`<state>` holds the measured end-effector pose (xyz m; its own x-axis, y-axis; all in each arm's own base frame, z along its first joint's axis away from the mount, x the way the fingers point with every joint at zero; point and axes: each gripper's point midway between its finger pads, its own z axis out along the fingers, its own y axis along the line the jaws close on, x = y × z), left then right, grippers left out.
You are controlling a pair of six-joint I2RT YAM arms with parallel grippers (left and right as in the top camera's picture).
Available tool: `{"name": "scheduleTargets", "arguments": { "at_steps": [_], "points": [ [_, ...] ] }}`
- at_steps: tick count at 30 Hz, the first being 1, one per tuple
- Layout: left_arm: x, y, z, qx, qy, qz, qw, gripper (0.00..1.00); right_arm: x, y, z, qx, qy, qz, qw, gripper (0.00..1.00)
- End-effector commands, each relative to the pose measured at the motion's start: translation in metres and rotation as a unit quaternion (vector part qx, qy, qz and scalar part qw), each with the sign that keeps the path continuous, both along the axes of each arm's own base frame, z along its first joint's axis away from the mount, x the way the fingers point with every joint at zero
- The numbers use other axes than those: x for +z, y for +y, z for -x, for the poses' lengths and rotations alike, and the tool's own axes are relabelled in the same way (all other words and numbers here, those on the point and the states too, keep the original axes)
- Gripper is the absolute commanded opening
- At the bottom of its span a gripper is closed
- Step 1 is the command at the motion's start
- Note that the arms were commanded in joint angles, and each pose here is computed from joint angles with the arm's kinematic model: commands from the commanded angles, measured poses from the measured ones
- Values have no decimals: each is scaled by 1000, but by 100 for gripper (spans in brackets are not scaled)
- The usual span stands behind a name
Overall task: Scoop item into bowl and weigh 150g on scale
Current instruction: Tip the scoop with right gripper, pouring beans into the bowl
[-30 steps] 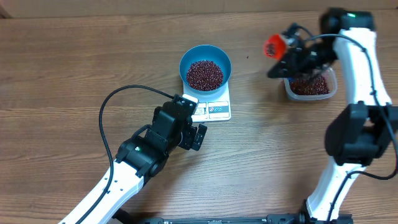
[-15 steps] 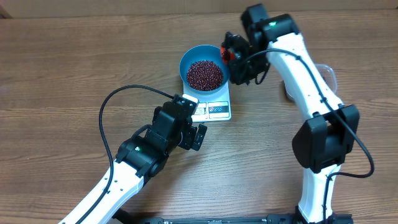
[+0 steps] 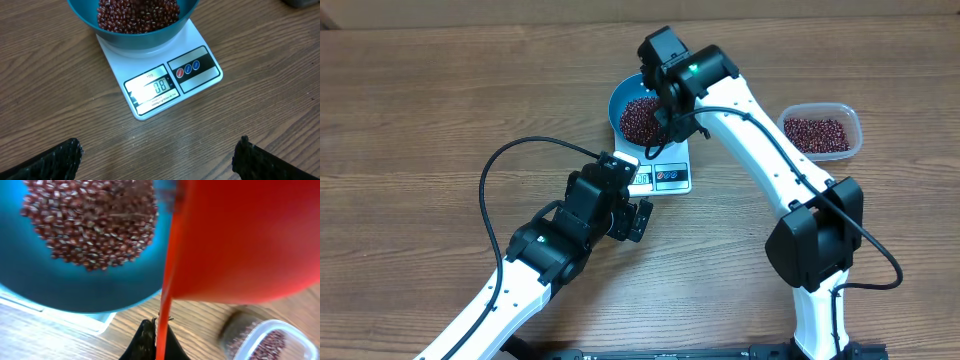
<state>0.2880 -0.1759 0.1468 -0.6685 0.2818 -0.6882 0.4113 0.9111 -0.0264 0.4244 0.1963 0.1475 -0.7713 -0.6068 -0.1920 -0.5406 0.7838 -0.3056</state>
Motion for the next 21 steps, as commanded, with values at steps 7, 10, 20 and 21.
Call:
{"name": "scheduleTargets", "arguments": {
  "at_steps": [7,10,20,21],
  "points": [
    [1,3,-3,3,-4,-7,1000,99,23,-8,-9,-18,-41,5,999,4],
    [1,3,-3,3,-4,-8,1000,99,21,-2,-6,-12,-28,-16,999,4],
    [1,3,-3,3,-4,-8,1000,99,25,-6,-1,-19,30,-129,991,4],
    [1,3,-3,3,-4,-7,1000,99,29,-6,1,-14,36,-146,988,4]
  ]
}}
